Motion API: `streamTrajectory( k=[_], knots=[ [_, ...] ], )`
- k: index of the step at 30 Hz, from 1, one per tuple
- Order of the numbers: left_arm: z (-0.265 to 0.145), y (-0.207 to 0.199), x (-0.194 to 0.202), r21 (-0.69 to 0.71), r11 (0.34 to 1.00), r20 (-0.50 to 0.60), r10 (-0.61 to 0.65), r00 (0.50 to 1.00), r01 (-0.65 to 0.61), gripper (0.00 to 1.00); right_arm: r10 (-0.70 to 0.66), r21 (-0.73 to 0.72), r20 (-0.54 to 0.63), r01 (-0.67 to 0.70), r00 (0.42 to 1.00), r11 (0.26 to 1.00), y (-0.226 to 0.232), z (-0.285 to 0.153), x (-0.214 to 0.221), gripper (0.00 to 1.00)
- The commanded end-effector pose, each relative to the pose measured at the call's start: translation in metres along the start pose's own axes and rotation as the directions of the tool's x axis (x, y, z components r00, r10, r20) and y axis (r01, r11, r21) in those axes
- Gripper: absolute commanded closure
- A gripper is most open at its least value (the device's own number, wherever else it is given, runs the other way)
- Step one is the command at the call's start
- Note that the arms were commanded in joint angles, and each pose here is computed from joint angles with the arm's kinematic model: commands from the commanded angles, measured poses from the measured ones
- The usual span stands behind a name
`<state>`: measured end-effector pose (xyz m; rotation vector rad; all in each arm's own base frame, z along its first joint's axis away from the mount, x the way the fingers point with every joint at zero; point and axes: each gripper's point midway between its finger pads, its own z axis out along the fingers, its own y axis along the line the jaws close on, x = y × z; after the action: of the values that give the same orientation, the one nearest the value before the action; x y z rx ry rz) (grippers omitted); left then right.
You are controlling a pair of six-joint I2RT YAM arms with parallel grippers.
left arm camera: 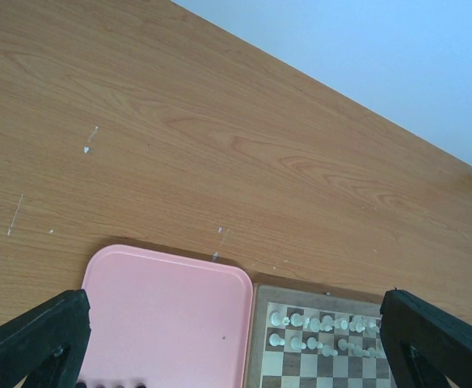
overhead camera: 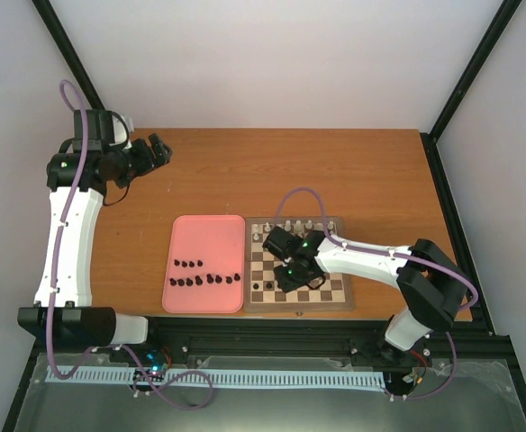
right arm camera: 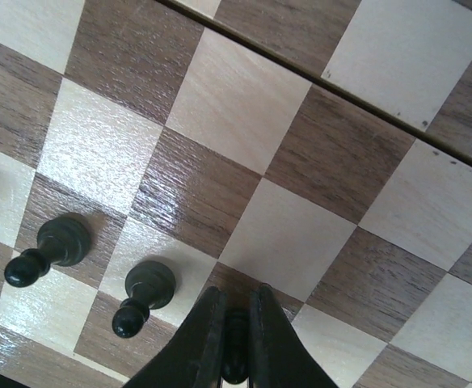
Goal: Set up the chess pieces on the board
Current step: Place the chess piece on the chessboard.
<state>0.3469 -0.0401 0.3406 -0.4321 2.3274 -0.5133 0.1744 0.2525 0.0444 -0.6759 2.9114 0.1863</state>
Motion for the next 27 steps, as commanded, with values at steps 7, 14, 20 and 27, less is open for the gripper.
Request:
streamTrajectory(
  k=[7,14,20,27],
  knots=[
    [-0.002,-0.005,-0.001,0.015,1.0,-0.004,0.024,1.0,-0.024,0.0,-0.01,0.01,0.019,0.01,1.0,1.0,0.003,0.001,-0.009,0.92],
    [0.0,-0.005,0.0,0.016,1.0,-0.011,0.025,1.0,-0.025,0.0,-0.007,0.015,0.014,0.006,1.0,1.0,0.002,0.001,-0.007,0.86],
    [0.002,-0.004,0.001,0.014,1.0,-0.016,0.025,1.0,-0.025,0.0,-0.002,0.025,0.024,0.002,1.0,1.0,0.0,0.0,-0.008,0.72],
    [0.003,-0.005,-0.001,0.019,1.0,-0.017,0.025,1.0,-0.025,0.0,0.008,0.069,0.063,-0.013,0.998,0.998,-0.006,-0.009,-0.018,0.64]
  ],
)
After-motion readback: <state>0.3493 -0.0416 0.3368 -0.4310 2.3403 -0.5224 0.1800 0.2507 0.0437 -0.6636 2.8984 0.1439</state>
